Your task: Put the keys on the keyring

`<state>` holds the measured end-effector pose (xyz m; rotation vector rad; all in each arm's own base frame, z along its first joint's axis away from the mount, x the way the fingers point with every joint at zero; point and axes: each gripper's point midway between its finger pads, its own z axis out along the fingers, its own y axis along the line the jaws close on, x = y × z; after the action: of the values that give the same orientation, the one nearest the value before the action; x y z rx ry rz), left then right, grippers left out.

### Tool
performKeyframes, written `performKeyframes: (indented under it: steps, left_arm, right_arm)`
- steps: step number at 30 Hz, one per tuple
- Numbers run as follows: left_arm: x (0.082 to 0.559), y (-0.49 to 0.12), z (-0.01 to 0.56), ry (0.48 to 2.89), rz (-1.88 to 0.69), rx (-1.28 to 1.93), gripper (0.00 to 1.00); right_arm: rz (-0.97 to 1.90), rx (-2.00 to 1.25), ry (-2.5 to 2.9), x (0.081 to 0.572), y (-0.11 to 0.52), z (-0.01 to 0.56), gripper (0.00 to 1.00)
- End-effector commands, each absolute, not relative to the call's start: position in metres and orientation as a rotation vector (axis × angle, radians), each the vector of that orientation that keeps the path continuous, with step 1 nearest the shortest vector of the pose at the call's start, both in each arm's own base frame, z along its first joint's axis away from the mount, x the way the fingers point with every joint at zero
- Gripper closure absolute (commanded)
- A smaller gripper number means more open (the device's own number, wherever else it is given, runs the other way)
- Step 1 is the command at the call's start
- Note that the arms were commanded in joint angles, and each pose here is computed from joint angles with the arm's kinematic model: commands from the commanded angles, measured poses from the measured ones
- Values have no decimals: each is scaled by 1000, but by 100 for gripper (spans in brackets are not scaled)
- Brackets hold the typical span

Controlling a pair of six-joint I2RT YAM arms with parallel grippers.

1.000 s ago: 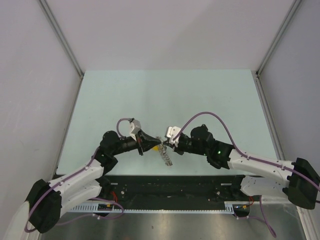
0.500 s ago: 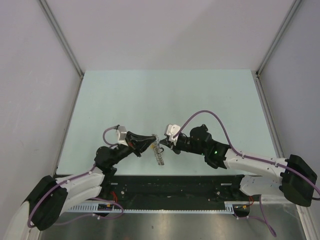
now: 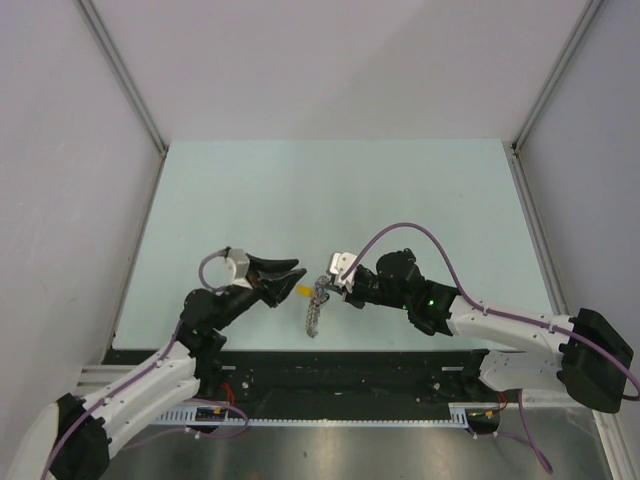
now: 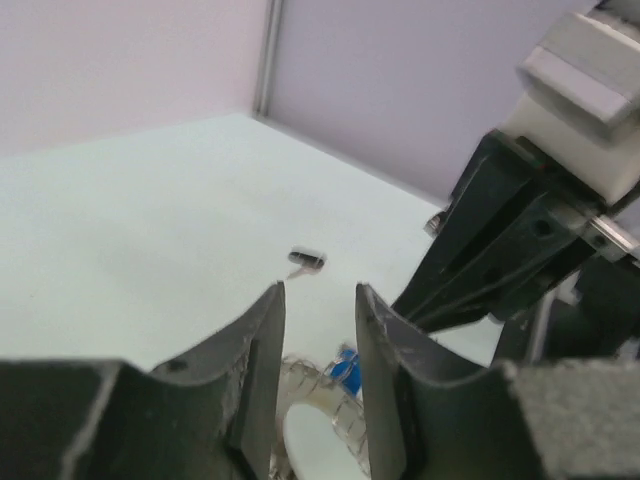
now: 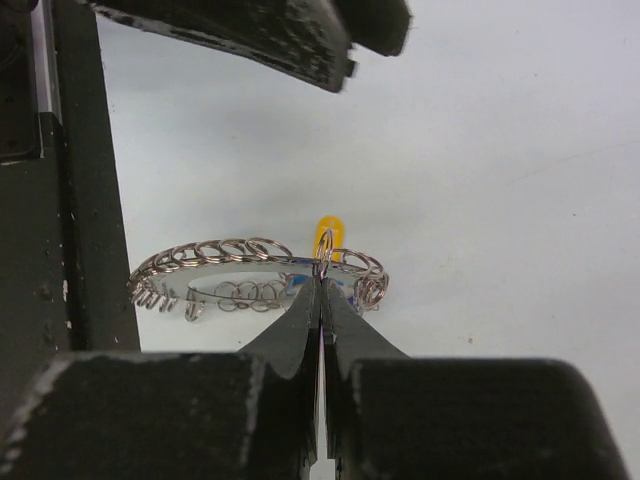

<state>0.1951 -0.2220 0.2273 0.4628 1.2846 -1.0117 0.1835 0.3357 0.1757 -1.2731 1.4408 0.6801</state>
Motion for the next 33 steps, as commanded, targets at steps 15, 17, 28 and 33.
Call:
performKeyframes:
  steps: [15, 17, 28, 33]
  left_arm:
    - [181, -238, 200, 1384, -771, 1572, 53]
    - [183, -245, 197, 1400, -828, 1607, 55]
    - [181, -268, 188, 1435, -1032, 1675, 71]
    - [179, -271, 180, 1468, -1060, 1692, 71]
  right_arm:
    - [624, -1289, 1381, 191, 336, 198, 100]
    - [624, -1288, 1379, 191, 336, 198, 100]
    - [625, -1291, 1377, 189, 337, 199, 100]
    - [629, -1291, 1375, 188, 337, 200, 100]
